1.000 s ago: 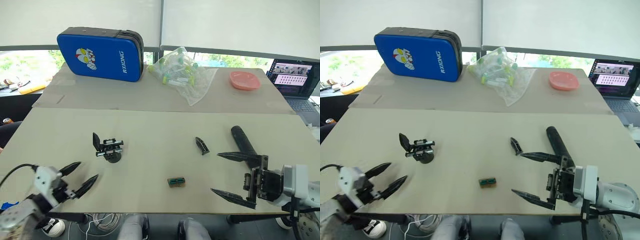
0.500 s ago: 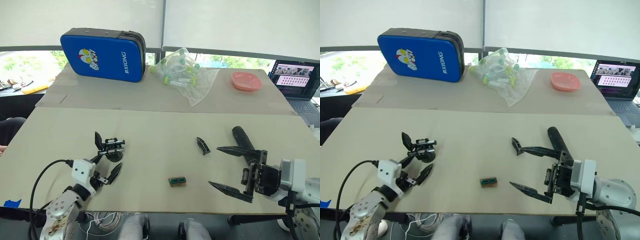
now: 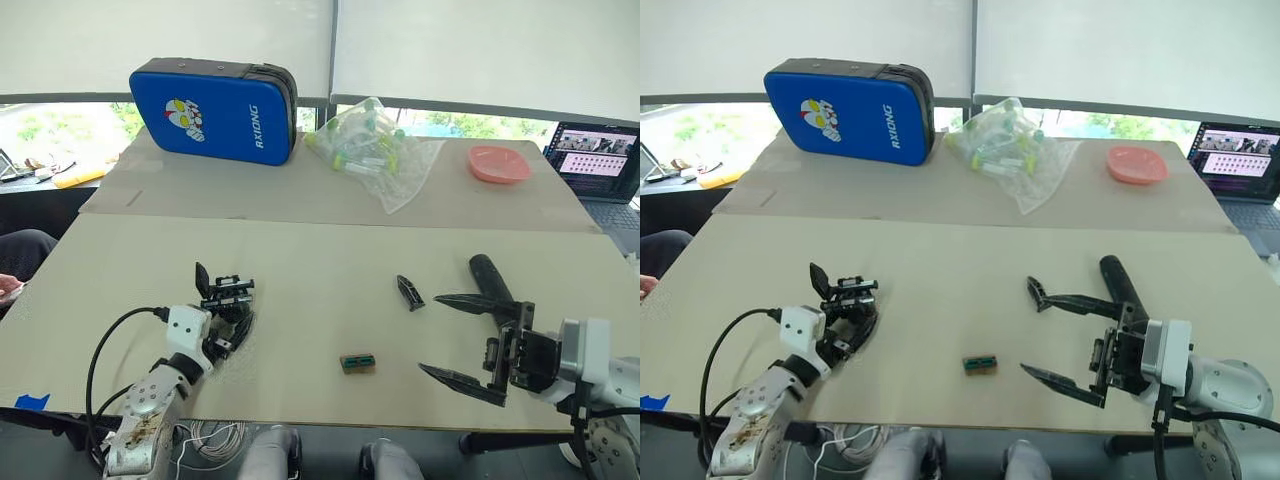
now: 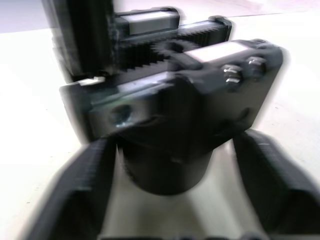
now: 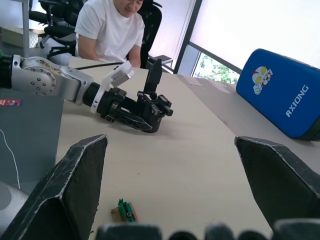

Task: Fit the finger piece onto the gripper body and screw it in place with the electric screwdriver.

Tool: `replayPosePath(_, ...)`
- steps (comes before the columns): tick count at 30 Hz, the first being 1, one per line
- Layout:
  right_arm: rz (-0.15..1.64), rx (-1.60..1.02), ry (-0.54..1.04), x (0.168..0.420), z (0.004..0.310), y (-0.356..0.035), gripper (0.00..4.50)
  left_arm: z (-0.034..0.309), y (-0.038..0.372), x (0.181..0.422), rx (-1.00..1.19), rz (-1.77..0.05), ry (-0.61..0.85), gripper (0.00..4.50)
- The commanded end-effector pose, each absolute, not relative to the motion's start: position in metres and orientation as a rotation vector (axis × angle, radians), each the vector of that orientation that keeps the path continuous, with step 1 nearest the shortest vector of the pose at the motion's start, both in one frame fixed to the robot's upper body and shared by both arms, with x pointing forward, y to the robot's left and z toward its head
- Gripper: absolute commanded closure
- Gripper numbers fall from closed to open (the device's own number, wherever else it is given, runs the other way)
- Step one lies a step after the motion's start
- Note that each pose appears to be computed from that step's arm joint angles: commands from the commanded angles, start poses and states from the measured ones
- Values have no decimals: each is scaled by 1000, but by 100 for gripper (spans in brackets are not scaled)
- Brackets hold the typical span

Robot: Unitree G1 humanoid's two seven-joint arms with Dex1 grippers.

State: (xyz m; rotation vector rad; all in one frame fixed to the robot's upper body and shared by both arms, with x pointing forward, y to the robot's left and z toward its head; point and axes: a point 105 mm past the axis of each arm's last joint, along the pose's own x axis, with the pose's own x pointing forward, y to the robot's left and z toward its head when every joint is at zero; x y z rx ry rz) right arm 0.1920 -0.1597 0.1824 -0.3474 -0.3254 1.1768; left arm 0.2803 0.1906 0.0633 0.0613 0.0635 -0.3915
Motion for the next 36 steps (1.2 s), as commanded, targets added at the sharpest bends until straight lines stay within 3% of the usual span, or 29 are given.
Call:
replayPosePath(1,1159,-389,-355,187,189,-164,0,49,189,281,60,-421,116,223)
replayPosePath(5,1149,-389,-341,182,188,-166,0,66,188,285,54,-523,35,223)
replayPosePath(12,1135,-385,-295,170,183,-171,0,109,160,303,155,-959,-101,223)
replayPosePath(21,1074,-381,-259,160,177,-175,0,113,94,324,280,-1423,-97,223)
replayPosePath(28,1039,-385,-254,154,178,-173,0,102,66,335,294,-1519,-54,223)
replayPosePath(36,1012,-391,-253,152,178,-173,0,81,54,326,325,-1567,5,223)
